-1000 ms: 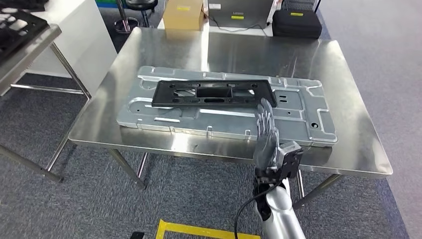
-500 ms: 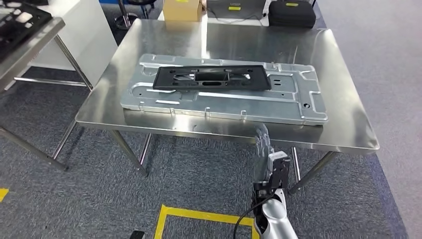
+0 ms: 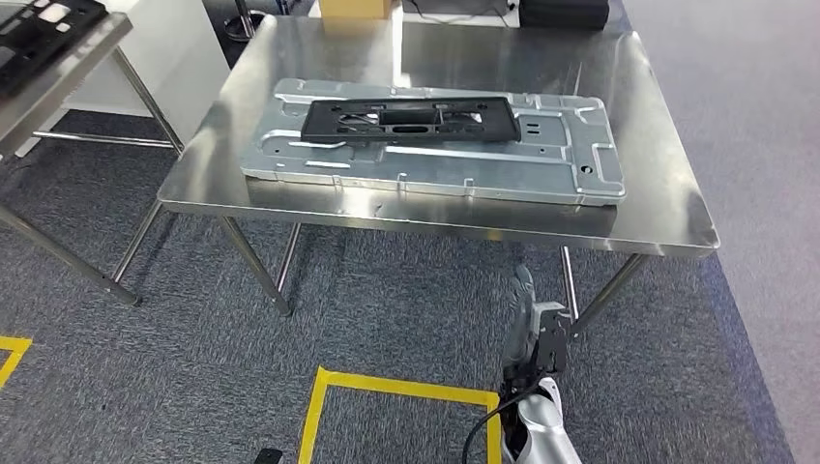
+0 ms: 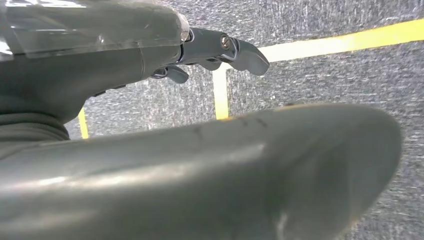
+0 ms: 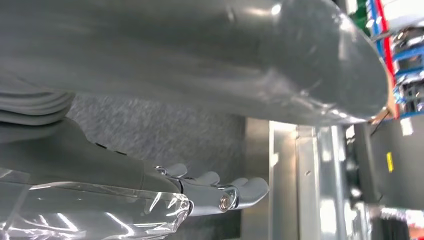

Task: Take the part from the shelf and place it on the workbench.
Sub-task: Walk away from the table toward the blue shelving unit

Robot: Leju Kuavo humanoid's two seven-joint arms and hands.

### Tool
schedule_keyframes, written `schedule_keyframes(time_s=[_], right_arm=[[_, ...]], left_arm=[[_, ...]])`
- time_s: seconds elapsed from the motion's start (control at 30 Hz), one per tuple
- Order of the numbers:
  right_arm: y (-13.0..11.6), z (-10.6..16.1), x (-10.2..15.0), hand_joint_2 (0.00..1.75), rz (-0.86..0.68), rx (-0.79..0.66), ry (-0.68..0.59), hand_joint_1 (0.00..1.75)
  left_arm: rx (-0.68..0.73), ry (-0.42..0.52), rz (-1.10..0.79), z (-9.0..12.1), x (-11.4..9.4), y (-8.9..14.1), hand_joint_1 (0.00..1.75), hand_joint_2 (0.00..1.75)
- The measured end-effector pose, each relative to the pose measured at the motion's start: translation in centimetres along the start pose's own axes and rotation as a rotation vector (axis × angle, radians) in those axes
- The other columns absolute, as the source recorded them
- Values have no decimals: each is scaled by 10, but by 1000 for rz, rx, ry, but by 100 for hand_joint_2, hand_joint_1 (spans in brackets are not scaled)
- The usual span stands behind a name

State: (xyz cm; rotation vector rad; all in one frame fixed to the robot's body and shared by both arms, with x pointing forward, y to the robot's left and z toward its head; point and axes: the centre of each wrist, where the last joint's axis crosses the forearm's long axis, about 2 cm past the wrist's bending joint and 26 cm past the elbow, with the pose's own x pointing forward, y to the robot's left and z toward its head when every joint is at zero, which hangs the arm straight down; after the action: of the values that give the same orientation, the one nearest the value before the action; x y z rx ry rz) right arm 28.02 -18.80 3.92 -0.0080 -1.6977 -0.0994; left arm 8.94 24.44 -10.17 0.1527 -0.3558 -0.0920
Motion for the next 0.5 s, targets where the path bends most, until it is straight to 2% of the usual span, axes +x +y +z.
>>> schedule_keyframes(time_s=[0.13,0.5], right_arm=[[-8,3,-9,0,14,-24,38,0],[-57,38,-62,0,112,-154,378,0]], left_arm=[[0,6,-2,0,-1,0,0,0],[4,28,-9,0,-8,4,0,0]])
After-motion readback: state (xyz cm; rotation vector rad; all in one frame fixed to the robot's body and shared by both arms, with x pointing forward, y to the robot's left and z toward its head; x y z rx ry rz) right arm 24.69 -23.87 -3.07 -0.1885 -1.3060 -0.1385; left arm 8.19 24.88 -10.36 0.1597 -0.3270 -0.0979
